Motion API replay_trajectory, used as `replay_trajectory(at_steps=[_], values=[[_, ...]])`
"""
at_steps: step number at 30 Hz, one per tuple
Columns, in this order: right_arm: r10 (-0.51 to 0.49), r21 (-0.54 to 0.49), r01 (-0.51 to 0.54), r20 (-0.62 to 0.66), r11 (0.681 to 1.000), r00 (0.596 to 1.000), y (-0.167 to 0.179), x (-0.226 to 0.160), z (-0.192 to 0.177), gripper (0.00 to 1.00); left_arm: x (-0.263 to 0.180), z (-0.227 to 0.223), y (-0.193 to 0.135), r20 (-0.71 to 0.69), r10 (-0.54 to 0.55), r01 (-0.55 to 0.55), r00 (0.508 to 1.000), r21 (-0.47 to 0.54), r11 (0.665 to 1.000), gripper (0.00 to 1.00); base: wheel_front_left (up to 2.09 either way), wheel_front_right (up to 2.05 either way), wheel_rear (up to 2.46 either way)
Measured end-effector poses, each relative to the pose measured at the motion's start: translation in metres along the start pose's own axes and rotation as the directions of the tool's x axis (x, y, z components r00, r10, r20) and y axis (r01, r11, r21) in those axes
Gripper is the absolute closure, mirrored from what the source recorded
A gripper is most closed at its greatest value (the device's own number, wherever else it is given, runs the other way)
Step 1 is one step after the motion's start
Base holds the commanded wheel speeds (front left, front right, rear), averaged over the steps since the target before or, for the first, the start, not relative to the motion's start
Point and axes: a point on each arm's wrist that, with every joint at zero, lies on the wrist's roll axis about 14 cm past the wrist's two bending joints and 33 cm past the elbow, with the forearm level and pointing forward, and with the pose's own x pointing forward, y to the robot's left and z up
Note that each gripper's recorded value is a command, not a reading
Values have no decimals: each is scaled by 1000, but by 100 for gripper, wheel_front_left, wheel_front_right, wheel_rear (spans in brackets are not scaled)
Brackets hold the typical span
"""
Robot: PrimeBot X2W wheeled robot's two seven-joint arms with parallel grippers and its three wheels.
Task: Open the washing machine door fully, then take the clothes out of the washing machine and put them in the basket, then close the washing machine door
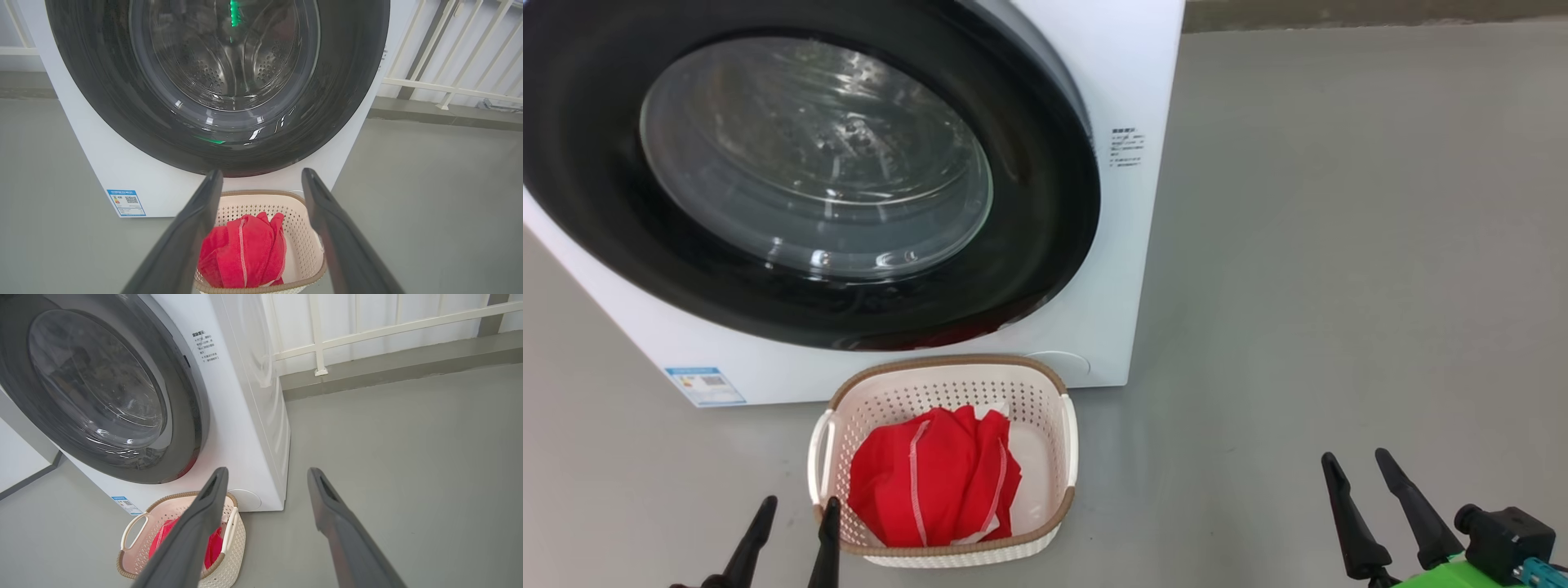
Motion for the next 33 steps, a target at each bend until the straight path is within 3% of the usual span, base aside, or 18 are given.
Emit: replay_trajectory(at_steps=[15, 16, 23, 33], values=[[-18, 3, 18, 6, 1000, 1000, -3, -1, 1, 0, 3, 0, 1, -1, 5, -5, 1000, -9, 1000, 0, 0, 0, 0], [-18, 5, 18, 3, 1000, 1000, -3, -1, -1, 100, 2, -2, 2, -5, 7, -7, 1000, -11, 1000, 100, 0, 0, 0], [-57, 38, 61, -89, 997, 994, -7, -13, -33, 100, -4, -30, -4, -90, 19, -23, 996, -48, 999, 100, 0, 0, 0], [-83, 120, 95, -95, 988, 992, -12, -14, -32, 100, -3, -31, -3, -98, 37, -52, 994, -151, 987, 100, 0, 0, 0]])
